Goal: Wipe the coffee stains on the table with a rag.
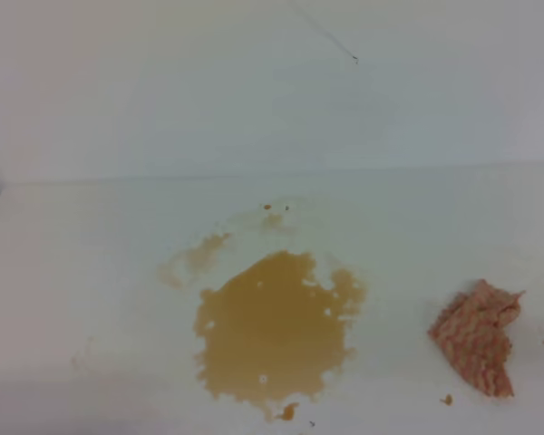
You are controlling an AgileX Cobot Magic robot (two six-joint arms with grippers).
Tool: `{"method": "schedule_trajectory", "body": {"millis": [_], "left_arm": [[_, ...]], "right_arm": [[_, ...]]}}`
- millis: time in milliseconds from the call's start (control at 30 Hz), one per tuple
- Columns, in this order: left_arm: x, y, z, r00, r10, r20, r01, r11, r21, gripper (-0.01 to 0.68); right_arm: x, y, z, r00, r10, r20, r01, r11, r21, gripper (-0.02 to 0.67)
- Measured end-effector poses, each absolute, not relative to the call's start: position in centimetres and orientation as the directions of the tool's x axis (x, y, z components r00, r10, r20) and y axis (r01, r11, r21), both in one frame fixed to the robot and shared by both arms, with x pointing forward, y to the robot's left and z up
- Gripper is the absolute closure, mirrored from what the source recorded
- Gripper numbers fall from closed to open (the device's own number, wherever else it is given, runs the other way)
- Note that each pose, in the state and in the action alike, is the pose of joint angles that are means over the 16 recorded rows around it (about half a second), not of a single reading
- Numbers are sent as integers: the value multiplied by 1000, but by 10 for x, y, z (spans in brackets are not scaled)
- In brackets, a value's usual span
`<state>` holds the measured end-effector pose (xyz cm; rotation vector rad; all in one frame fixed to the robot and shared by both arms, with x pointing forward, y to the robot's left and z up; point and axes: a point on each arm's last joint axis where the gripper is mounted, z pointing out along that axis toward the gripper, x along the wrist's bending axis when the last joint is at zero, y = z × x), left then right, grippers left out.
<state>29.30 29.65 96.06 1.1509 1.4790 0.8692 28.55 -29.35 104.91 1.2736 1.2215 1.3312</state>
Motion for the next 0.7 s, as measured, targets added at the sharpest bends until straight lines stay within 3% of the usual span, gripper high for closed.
{"method": "schedule_trajectory", "body": {"millis": [300, 700], "left_arm": [[293, 297, 960, -17, 959, -284, 218, 281, 935, 675], [293, 296, 961, -17, 959, -284, 218, 281, 935, 675]], "right_arm": [[317, -288, 1083, -92, 990, 109, 263, -82, 961, 652], [408, -277, 1105, -230, 973, 28, 535, 102, 839, 651]]}}
